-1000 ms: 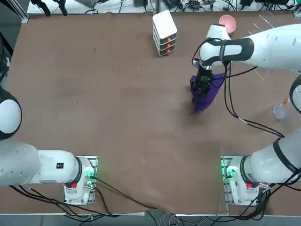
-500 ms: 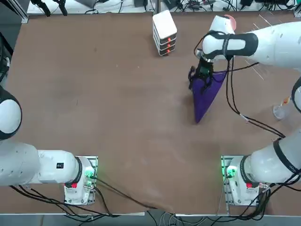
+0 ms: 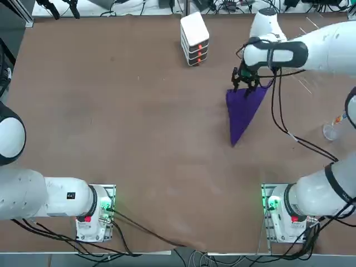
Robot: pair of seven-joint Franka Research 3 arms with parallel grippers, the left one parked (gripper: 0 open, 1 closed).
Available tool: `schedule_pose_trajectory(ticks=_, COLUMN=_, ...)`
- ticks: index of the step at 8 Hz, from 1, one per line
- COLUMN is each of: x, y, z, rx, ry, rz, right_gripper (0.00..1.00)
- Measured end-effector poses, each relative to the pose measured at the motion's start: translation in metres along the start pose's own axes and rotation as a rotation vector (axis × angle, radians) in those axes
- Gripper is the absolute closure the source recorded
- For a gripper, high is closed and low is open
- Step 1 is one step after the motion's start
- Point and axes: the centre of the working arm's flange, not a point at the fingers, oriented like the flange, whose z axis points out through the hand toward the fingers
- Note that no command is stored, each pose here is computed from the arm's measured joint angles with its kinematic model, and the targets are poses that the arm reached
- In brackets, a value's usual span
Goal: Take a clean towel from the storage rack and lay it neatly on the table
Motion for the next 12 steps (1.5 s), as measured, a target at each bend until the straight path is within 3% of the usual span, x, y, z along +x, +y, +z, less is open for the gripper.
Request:
schedule_pose_trajectory(ticks=1, x=0.009, y=-0.009, z=0.001, rx=-0.041, ry=0.029, rz=-0.033, right_gripper=0.6)
schedule_pose_trajectory(ticks=3, x=0.018, y=-0.041, z=-0.005, rx=-0.075, ry=0.081, rz=-0.105, right_gripper=0.7)
schedule_pose_trajectory(ticks=7, x=0.017, y=-0.073, z=0.032, rx=-0.097, ry=0.117, rz=-0.21, right_gripper=0.72)
schedule_pose_trajectory(ticks=12, x=0.014, y=-0.088, z=0.037, rx=-0.09, ry=0.126, rz=-0.185, right_gripper=0.72)
